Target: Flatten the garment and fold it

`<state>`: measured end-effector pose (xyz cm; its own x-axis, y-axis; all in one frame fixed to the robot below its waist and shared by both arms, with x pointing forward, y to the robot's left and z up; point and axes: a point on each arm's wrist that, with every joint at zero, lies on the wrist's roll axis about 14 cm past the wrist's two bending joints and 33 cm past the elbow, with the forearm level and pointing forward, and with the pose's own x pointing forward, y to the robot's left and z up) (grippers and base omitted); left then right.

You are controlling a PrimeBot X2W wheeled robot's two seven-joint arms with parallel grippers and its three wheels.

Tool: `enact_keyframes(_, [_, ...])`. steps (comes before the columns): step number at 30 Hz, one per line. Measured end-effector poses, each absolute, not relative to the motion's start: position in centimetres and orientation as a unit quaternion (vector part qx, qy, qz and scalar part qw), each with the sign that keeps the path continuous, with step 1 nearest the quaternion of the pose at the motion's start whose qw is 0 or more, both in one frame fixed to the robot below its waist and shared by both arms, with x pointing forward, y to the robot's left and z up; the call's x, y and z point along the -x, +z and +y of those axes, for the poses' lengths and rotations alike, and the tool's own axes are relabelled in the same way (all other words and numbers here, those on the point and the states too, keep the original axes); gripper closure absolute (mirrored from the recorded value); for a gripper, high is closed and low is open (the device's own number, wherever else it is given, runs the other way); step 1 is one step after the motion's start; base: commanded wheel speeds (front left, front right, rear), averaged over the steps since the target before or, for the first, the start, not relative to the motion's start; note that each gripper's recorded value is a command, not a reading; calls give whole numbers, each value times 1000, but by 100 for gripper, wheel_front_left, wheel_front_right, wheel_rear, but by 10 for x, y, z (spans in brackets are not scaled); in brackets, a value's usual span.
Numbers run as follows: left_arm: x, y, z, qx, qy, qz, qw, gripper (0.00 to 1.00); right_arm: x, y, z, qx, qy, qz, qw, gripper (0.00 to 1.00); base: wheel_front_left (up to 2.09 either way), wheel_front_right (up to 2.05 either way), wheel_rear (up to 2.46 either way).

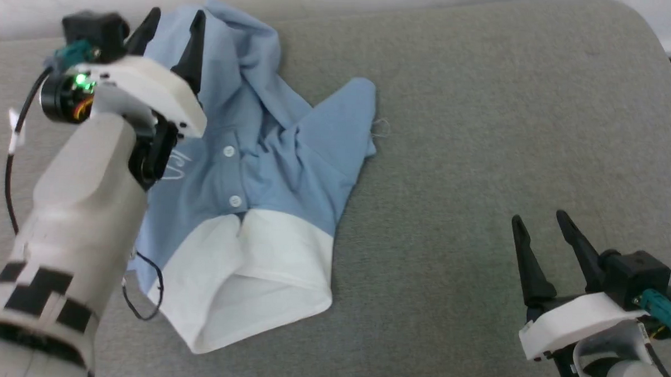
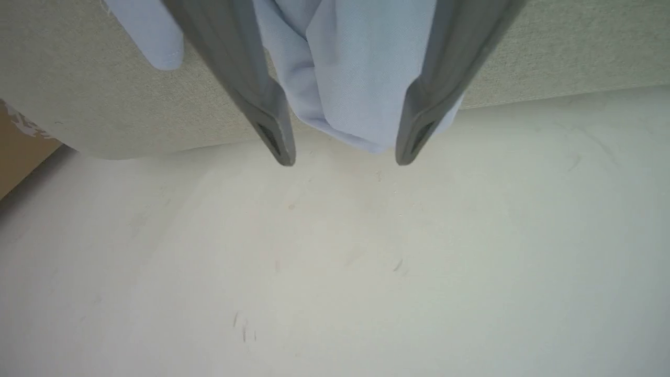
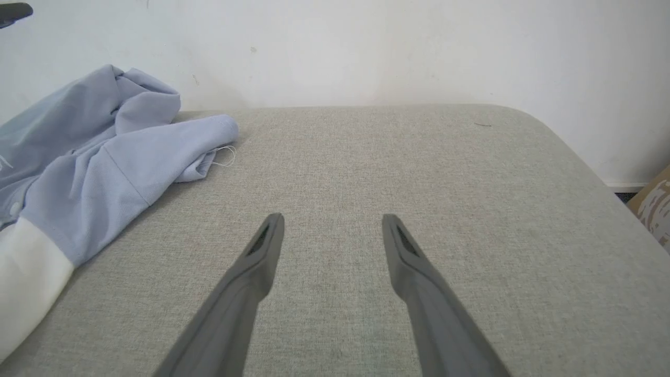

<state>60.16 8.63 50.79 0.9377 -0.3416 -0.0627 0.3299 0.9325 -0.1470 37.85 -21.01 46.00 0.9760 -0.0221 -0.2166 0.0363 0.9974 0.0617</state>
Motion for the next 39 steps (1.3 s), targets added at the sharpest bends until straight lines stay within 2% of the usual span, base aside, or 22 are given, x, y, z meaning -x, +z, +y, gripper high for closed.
enact_keyframes(6, [-555,540,140,96,-96,-24,990,0,-376,475,-194,-33,12,93,995,0,0,0,0])
enact_keyframes(13, [-465,512,188,99,-19,-5,995,0,-369,492,-175,-35,41,78,995,0,0,0,0])
enact_keyframes(18, [-421,509,207,97,22,-2,995,0,-365,501,-165,-35,57,67,996,0,0,0,0])
enact_keyframes(27, [-385,537,205,78,41,-51,995,0,-373,490,-150,-46,79,84,992,0,0,0,0])
enact_keyframes(39, [-367,531,200,87,45,-47,994,0,-432,440,-72,-48,186,221,956,0,0,0,0])
